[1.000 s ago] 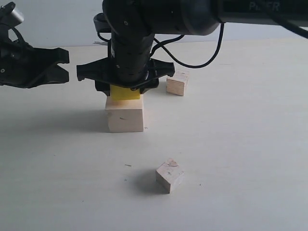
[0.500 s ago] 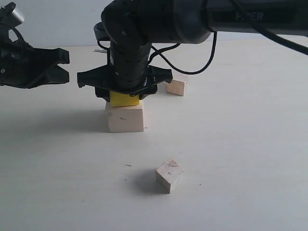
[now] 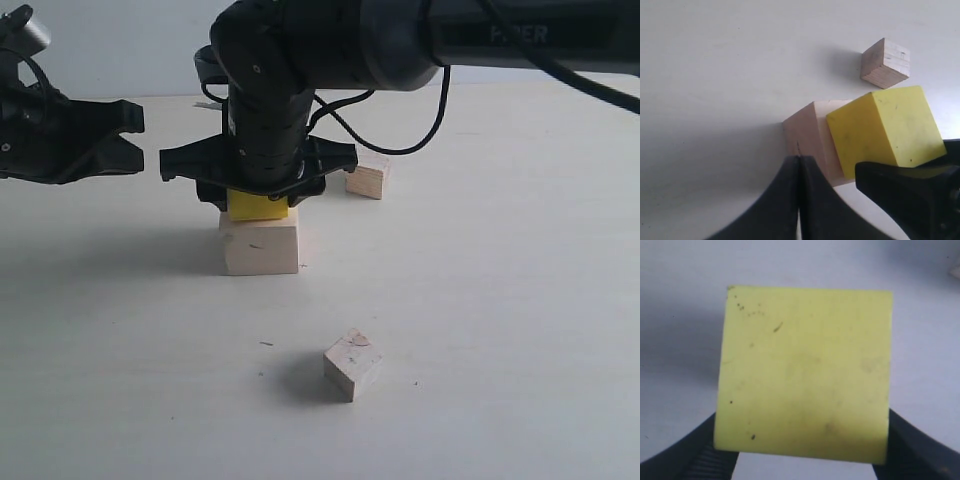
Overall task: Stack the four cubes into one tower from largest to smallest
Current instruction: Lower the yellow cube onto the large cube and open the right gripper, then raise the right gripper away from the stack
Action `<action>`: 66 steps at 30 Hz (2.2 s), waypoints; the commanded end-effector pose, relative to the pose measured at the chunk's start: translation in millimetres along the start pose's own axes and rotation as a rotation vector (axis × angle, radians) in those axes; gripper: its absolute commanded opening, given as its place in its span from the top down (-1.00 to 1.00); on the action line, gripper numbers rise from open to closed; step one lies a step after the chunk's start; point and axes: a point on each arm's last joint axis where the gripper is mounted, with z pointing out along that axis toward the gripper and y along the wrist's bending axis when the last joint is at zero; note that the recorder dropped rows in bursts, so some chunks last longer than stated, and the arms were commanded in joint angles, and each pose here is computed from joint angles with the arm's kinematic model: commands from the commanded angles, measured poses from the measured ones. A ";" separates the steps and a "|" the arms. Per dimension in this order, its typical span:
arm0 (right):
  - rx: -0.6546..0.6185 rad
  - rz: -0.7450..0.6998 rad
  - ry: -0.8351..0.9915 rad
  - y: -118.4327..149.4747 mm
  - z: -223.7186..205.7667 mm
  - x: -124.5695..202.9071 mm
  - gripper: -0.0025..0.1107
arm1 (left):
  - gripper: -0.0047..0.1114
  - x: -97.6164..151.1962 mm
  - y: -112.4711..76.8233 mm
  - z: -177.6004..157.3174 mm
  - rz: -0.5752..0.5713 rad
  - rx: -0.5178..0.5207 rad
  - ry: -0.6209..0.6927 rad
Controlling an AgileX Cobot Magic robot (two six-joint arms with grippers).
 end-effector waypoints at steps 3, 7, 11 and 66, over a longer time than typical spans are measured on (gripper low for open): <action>-0.017 0.009 -0.016 2.3 -4.0 -2.7 0.11 | 0.92 -0.4 -0.4 -1.6 -0.010 0.003 -0.007; -0.024 0.018 -0.009 2.9 -4.0 -2.0 -0.33 | 0.92 -0.1 -0.6 -1.6 -0.010 0.006 -0.003; -0.028 0.022 -0.005 3.3 -4.0 -1.7 -0.34 | 0.92 0.4 -1.0 -1.6 -0.010 0.010 0.002; -0.024 -0.254 -0.245 -30.8 -162.6 -15.7 0.56 | 0.92 1.6 -1.5 -1.6 0.000 0.016 0.015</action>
